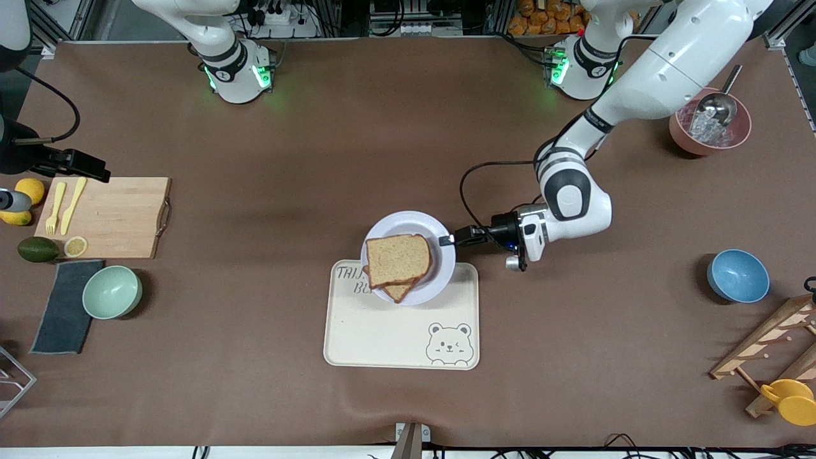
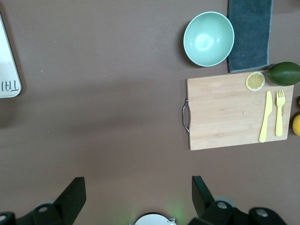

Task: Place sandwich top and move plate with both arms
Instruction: 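Slide the plate with the left gripper onto the bear tray, then position the plate on the tray and open the left gripper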

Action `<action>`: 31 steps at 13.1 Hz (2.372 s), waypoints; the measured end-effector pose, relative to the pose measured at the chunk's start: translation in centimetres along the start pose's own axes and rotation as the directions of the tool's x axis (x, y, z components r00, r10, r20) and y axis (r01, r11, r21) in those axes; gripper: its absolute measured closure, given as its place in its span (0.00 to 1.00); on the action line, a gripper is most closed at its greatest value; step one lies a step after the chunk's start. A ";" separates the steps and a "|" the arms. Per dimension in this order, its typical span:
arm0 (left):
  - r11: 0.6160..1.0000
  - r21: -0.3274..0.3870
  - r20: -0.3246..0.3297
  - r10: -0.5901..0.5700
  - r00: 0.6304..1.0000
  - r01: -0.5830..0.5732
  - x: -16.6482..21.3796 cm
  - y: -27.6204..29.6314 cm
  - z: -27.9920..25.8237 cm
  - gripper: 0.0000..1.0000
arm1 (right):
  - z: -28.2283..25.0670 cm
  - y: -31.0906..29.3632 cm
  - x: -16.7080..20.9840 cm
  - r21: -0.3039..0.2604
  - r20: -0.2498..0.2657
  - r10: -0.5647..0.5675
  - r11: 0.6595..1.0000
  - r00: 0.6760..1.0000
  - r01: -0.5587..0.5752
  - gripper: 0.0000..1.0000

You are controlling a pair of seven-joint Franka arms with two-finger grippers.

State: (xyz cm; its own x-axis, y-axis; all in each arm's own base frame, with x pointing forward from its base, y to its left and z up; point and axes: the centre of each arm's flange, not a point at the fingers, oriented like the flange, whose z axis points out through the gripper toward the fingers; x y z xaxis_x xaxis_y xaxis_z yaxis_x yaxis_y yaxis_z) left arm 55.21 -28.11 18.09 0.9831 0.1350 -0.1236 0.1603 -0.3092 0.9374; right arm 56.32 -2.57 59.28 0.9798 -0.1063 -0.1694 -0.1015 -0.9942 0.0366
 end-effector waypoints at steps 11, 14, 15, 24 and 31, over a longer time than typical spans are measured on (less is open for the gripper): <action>0.995 -0.096 -0.062 0.025 0.998 -0.031 3.0 -5.2 3.7 0.91 | 0.5 0.0 0.4 -0.001 0.008 0.000 1.000 1.000 0.000 0.00; 0.995 -0.088 -0.086 0.033 0.996 -0.040 4.1 -5.3 4.1 0.91 | 0.7 0.0 0.5 -0.001 0.012 0.000 1.000 1.000 0.000 0.00; 0.996 -0.083 -0.093 0.037 0.995 -0.045 4.4 -5.3 4.1 0.91 | 0.7 -0.1 0.5 -0.001 0.012 0.000 1.000 1.000 0.000 0.00; 0.995 -0.048 -0.120 0.079 0.990 -0.085 6.6 -6.1 4.4 0.84 | 0.8 -0.1 0.6 -0.001 0.012 -0.002 1.000 1.000 0.002 0.00; 0.990 -0.053 -0.159 0.119 0.980 -0.129 8.5 -4.8 2.8 0.06 | 0.8 -0.2 0.6 -0.002 0.013 -0.002 1.000 1.000 0.002 0.00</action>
State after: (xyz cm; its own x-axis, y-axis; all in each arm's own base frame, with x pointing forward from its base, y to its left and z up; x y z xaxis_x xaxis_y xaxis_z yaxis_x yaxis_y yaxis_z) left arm 63.06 -28.15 11.61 0.9686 0.2449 0.0419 0.0276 -0.2735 0.9615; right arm 56.82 -2.48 58.33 0.9777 -0.1046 -0.1822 -0.0993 -0.9943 0.0378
